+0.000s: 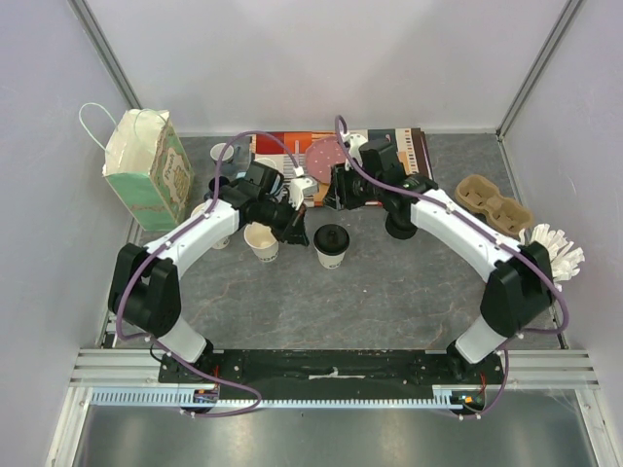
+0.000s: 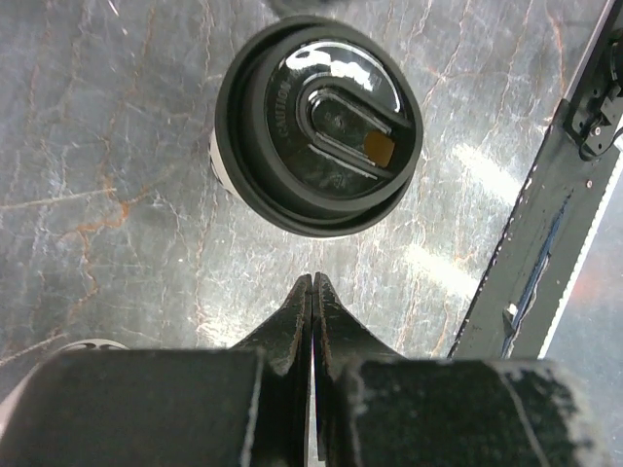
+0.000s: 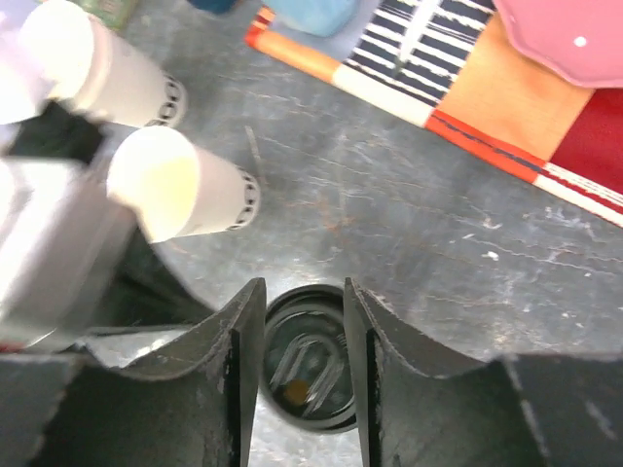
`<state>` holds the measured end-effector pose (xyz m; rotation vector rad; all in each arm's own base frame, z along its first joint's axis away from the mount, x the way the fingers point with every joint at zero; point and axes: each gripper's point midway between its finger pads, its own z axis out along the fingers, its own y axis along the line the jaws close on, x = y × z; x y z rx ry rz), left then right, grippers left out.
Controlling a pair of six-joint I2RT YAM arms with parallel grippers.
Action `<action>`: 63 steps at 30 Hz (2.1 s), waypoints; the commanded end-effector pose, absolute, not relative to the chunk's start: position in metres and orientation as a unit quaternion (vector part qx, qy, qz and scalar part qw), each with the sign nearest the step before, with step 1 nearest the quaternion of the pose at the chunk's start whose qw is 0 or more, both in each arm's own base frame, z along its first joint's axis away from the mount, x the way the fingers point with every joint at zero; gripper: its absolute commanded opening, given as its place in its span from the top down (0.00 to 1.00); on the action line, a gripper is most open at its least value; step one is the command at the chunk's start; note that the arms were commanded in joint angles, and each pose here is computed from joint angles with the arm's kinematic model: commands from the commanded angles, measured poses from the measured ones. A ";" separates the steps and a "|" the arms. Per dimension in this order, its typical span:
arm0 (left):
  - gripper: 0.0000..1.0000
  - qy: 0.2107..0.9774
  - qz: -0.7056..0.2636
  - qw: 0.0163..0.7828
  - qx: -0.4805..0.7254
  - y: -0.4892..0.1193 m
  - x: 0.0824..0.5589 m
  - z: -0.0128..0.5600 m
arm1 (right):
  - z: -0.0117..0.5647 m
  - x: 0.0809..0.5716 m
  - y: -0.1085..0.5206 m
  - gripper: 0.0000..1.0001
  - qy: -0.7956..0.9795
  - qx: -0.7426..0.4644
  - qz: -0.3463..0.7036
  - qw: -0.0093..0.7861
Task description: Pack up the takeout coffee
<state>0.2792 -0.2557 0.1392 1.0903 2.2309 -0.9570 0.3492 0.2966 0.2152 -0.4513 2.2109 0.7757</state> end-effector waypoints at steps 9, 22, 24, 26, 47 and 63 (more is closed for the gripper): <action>0.97 0.822 -0.361 0.187 0.399 -0.257 0.263 0.099 | 0.144 0.361 0.274 0.57 0.913 -0.120 0.237 0.309; 0.97 0.814 -0.390 0.181 0.390 -0.284 0.277 0.100 | 0.142 0.326 0.243 0.63 0.924 -0.010 0.231 0.303; 0.97 0.814 -0.393 0.179 0.388 -0.287 0.278 0.100 | 0.141 0.319 0.237 0.63 0.926 0.010 0.229 0.301; 0.97 0.814 -0.396 0.177 0.386 -0.290 0.281 0.098 | 0.136 0.312 0.230 0.62 0.929 0.021 0.222 0.297; 0.97 0.825 -0.369 0.206 0.376 -0.263 0.296 0.114 | 0.229 0.256 0.320 1.00 0.839 -0.278 0.300 0.359; 0.97 0.819 -0.407 0.167 0.369 -0.271 0.274 0.104 | 0.090 0.283 0.279 1.00 0.900 -0.170 0.293 0.275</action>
